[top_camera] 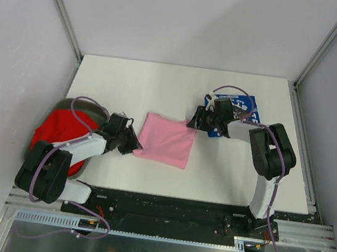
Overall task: Fold and stack the t-shirts
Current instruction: Put the neatly folded tshirt into the corner of the board with both arms
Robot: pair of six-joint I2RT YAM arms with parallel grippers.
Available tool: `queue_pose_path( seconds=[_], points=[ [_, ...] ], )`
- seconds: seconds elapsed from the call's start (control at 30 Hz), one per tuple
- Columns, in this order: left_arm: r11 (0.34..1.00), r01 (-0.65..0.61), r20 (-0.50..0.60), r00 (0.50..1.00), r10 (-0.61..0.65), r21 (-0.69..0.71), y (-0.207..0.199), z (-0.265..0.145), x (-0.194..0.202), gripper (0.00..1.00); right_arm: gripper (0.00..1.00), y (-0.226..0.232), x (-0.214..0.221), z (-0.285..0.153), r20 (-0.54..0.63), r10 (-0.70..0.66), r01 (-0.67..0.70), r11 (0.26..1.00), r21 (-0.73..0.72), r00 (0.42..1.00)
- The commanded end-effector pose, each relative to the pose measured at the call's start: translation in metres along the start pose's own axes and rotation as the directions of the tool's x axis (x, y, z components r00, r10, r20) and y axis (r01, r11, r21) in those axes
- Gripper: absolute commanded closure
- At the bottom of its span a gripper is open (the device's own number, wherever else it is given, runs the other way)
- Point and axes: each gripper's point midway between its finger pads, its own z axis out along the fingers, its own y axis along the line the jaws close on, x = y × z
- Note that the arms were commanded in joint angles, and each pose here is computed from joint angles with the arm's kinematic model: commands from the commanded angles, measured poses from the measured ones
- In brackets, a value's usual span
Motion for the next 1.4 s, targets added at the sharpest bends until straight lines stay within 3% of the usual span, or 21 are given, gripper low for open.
queue_pose_path(
  seconds=[0.0, 0.1, 0.23, 0.33, 0.93, 1.37],
  points=[
    [0.999, 0.006, 0.001, 1.0, -0.006, -0.036, 0.007, 0.004, -0.002, 0.61, 0.51, -0.013, 0.032, -0.006, -0.085, 0.008, 0.0, 0.995, 0.1, 0.996],
    [1.0, -0.003, -0.005, 1.0, 0.003, -0.014, 0.001, 0.003, -0.001, 0.76, 0.61, -0.009, 0.027, -0.009, -0.059, -0.008, 0.016, 0.99, 0.141, 0.998],
    [0.999, -0.018, 0.003, 1.0, 0.018, 0.04, -0.012, -0.006, -0.003, 0.94, 0.88, -0.002, 0.018, -0.02, -0.029, -0.012, 0.018, 0.977, 0.212, 0.999],
    [0.995, -0.029, 0.015, 1.0, 0.028, 0.094, -0.026, -0.015, -0.006, 0.99, 0.98, 0.006, 0.006, -0.032, 0.013, -0.03, 0.026, 0.965, 0.261, 0.999],
    [0.954, -0.093, 0.038, 0.996, 0.086, 0.285, -0.091, -0.057, -0.013, 1.0, 1.0, 0.05, -0.046, -0.089, 0.166, -0.102, 0.04, 0.938, 0.344, 0.981],
    [0.913, -0.129, 0.024, 0.991, 0.13, 0.387, -0.161, -0.072, -0.015, 1.0, 1.0, 0.039, -0.099, -0.128, 0.241, -0.129, 0.016, 0.906, 0.422, 0.962]
  ],
)
